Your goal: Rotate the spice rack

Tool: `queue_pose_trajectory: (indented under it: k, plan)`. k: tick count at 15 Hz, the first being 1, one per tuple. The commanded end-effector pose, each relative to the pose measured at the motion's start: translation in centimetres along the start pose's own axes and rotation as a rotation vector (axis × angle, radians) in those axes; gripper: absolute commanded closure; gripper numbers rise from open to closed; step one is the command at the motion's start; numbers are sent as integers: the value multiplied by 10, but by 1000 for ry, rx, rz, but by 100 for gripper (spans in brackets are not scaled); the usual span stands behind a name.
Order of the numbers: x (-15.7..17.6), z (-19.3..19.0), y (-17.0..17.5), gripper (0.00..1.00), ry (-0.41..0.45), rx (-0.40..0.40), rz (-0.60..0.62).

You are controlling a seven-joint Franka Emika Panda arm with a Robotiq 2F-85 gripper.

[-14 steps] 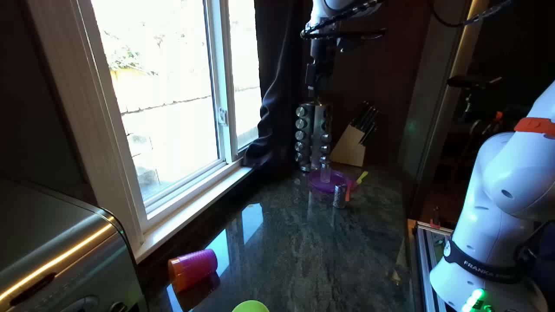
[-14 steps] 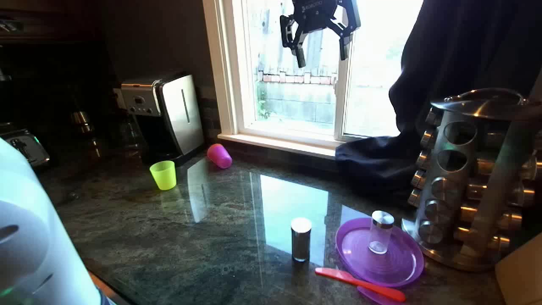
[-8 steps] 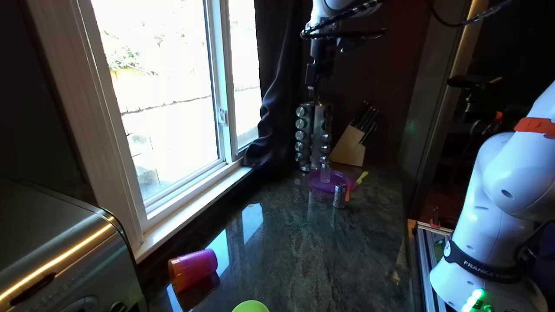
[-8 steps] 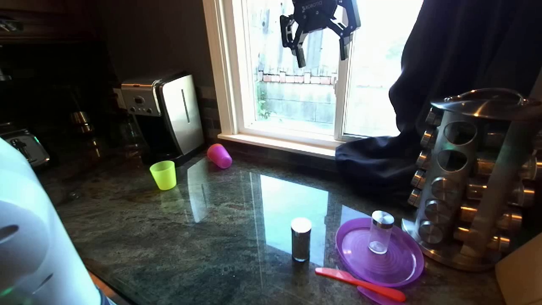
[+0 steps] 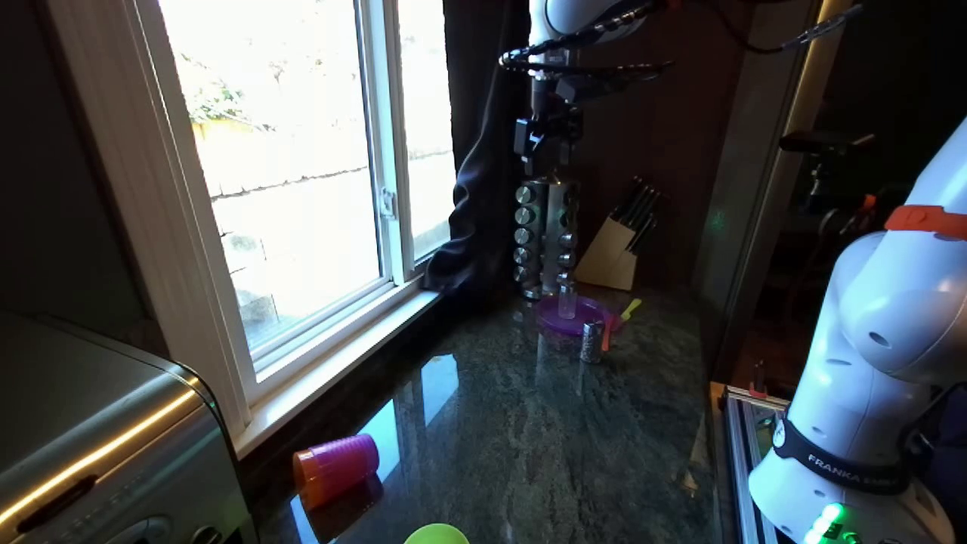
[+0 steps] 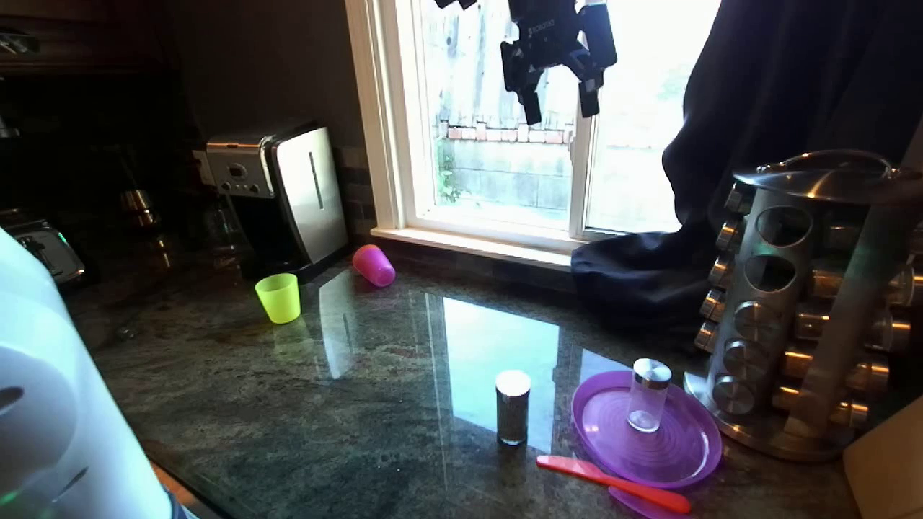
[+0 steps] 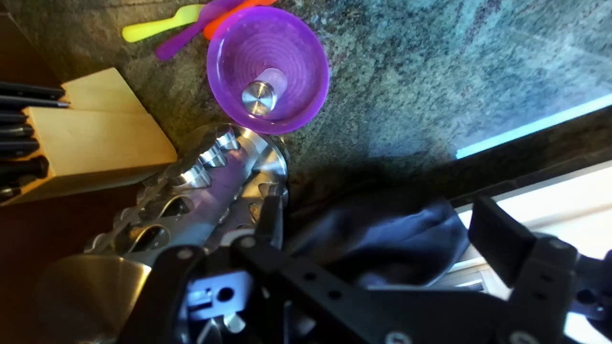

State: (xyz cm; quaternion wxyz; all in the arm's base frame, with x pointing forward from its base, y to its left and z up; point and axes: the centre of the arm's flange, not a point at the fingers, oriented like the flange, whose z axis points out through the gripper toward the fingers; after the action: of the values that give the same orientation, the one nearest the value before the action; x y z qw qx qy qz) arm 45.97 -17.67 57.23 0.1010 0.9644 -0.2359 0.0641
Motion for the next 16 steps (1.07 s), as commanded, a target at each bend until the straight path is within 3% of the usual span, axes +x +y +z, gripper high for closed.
queue_pose_trajectory:
  k: [1, 8, 15, 16]
  plan:
    - [24, 20, -3, 0, 25, -52, 192]
    - [55, 51, -8, 0, 109, -133, 544]
    - [78, 42, 48, 0, 194, -236, 882]
    - [70, 40, 40, 0, 185, -187, 796]
